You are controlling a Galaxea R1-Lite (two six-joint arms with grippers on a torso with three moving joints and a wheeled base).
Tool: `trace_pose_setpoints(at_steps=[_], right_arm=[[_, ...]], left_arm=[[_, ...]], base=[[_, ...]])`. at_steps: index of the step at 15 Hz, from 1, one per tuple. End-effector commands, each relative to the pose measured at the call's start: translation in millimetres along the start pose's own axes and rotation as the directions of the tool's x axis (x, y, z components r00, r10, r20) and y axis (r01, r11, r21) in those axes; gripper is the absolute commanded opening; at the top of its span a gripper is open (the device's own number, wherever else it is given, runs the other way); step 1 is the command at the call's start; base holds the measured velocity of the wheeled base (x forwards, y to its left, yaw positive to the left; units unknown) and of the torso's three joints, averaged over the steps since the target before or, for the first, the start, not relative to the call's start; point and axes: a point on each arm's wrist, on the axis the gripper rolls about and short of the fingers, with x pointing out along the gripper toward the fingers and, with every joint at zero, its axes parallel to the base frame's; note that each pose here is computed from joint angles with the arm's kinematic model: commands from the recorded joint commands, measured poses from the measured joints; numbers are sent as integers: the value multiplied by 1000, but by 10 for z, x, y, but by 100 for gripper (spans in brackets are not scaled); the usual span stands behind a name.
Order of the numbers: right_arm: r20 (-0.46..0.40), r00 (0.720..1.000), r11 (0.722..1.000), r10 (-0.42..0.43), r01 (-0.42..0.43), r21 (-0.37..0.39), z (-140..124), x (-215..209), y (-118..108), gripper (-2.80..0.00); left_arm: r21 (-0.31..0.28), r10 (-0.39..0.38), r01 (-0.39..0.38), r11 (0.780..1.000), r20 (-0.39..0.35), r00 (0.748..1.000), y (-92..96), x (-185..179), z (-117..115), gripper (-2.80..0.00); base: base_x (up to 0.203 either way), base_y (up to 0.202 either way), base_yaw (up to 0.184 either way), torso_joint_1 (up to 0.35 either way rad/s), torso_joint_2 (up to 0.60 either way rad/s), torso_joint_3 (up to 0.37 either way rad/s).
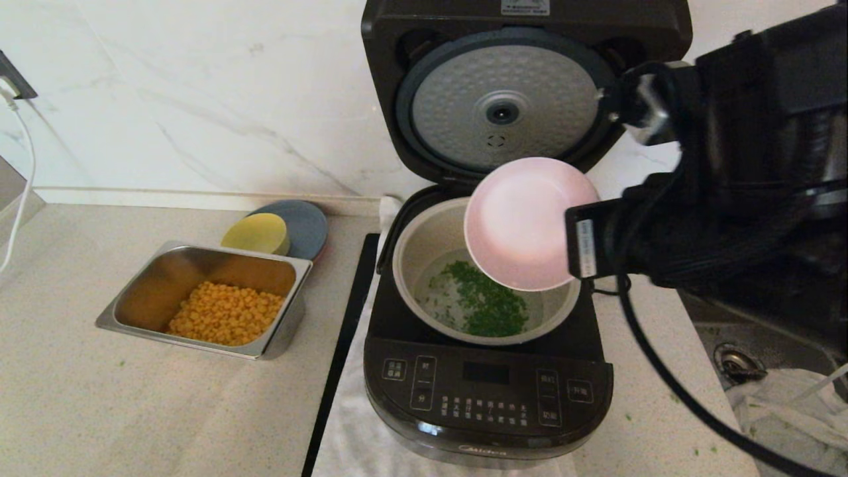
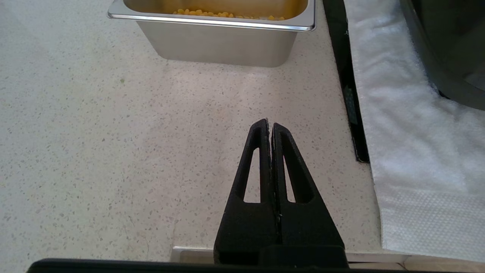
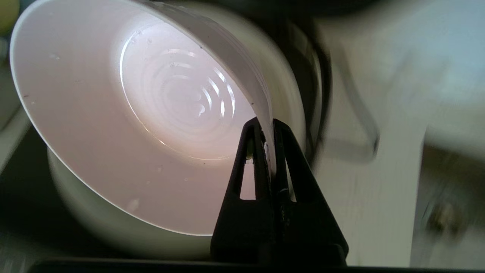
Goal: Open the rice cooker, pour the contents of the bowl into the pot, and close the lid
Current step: Pour the water from the bowl into the rice cooker, then place the bowl on the table
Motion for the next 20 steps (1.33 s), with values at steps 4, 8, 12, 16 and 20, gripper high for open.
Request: trace_pose_setpoints(at_steps=[4, 8, 12, 16, 20], right_arm=[[-303, 948, 973, 101, -31, 228, -40, -647, -1048, -280], [-461, 886, 944, 52, 107, 312, -282, -729, -1453, -280], [-629, 777, 875, 22, 289, 388, -639, -483, -1786, -280], [-713, 690, 786, 124, 371, 495, -894, -5, -2103, -280], [-726, 676, 769, 128, 394, 503, -1232, 450, -2333, -280]], left_arm=[[0, 0, 0, 1000, 1, 1000, 0, -1, -1, -280], [0, 0, 0, 1000, 1, 1000, 0, -1, -1, -280], [0, 0, 0, 1000, 1, 1000, 0, -1, -1, -280], [0, 0, 0, 1000, 1, 1000, 0, -1, -1, -280], [0, 0, 0, 1000, 1, 1000, 0, -1, -1, -280]], base=[[0, 0, 0, 0, 0, 0], [0, 0, 0, 0, 0, 0], [0, 0, 0, 0, 0, 0], [0, 0, 0, 0, 0, 0], [0, 0, 0, 0, 0, 0]])
